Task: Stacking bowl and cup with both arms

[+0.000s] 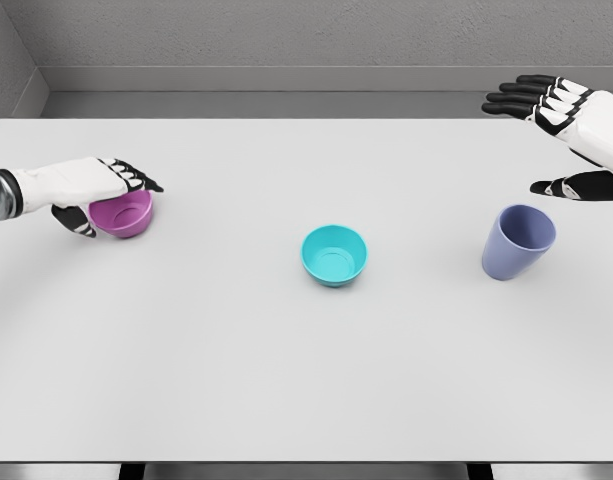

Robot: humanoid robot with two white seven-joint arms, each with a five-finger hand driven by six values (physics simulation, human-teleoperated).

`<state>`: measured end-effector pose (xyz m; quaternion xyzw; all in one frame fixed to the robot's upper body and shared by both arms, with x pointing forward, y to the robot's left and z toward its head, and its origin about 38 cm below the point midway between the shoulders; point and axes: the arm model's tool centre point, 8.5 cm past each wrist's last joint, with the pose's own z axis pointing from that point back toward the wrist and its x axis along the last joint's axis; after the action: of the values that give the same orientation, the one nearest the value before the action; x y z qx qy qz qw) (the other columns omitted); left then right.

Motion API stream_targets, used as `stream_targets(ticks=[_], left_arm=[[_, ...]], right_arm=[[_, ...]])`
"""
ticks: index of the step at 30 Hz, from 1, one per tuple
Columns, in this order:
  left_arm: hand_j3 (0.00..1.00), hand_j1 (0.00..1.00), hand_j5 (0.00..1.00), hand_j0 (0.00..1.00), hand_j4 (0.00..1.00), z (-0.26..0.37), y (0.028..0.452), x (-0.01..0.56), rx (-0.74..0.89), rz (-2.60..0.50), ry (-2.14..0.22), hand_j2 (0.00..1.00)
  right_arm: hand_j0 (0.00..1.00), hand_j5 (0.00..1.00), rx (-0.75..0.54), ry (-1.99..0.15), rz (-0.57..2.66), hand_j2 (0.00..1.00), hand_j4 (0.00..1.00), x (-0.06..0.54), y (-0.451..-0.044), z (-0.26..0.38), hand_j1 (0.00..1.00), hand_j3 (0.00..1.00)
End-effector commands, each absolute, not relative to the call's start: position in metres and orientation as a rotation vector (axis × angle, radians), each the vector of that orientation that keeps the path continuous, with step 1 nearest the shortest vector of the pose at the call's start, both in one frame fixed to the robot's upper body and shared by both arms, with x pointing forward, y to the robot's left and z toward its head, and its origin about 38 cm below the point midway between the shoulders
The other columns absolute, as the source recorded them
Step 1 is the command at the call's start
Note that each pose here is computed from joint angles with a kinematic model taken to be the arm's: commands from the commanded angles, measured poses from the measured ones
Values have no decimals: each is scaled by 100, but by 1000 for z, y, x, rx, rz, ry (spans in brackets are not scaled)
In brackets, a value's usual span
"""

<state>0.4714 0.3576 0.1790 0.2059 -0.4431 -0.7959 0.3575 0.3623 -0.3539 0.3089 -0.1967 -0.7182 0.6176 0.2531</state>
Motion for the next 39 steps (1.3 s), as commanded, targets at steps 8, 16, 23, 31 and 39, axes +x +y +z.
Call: stream_targets(ticks=[8, 16, 23, 31, 39], left_arm=[[87, 87, 87, 87, 87, 179, 358, 471, 529, -2047, -1148, 87], [76, 76, 76, 76, 76, 178, 358, 471, 533, -2055, -1137, 76], [65, 65, 65, 65, 65, 178, 356, 472, 530, -2053, -1144, 65], [54, 54, 54, 54, 54, 183, 342, 472, 521, -2053, -1203, 54], [55, 55, 55, 55, 55, 201, 305, 467, 501, -2099, -1336, 55]], right_arm=[[100, 100, -530, -1954, 1672, 100, 100, 362, -354, 309, 100, 100], [100, 100, -529, -1953, 1672, 100, 100, 362, -354, 308, 100, 100], [100, 100, -528, -1954, 1673, 100, 100, 362, -354, 309, 100, 100], [100, 100, -529, -1953, 1674, 100, 100, 362, -354, 309, 100, 100], [100, 100, -528, -1954, 1673, 100, 100, 362, -354, 309, 100, 100]])
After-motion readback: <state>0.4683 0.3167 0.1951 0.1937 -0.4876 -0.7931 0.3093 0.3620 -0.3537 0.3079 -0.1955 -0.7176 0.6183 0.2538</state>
